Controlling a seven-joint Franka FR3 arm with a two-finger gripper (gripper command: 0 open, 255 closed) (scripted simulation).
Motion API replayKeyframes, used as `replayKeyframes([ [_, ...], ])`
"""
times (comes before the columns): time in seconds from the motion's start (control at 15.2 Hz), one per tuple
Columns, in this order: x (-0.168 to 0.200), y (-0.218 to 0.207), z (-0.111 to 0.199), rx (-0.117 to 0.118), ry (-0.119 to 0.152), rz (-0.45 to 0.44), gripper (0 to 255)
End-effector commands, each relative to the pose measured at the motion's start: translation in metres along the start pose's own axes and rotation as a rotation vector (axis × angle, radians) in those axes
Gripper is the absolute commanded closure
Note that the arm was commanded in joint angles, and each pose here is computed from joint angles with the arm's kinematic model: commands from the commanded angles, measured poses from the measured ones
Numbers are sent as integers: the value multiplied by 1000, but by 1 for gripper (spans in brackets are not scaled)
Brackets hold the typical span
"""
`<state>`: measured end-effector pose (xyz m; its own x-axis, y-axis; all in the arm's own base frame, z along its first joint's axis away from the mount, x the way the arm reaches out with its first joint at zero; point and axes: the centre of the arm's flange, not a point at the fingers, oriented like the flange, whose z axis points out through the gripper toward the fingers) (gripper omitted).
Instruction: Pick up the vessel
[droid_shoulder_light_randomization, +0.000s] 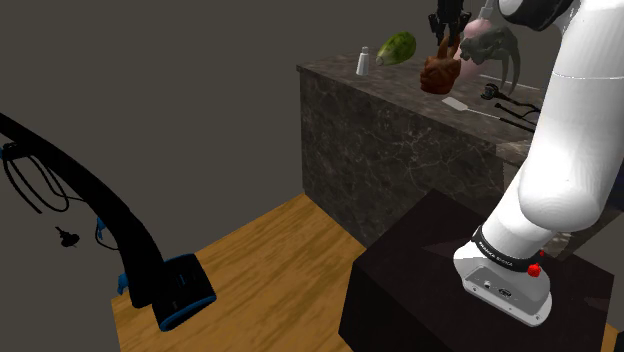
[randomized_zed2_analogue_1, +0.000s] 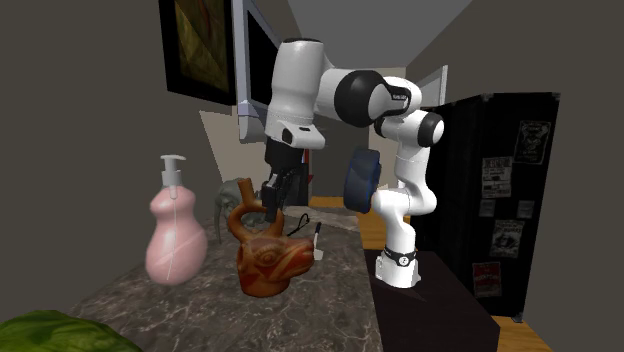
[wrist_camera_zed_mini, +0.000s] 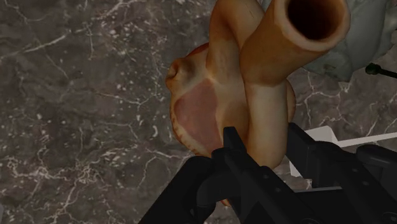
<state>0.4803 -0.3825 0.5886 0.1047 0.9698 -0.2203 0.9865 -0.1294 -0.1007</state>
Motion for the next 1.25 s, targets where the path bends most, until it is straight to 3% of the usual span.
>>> replayKeyframes([
  [0.0,0,0,1,2,1,0,255],
  [1.19,-18,-8,-77,1,1,0,255],
])
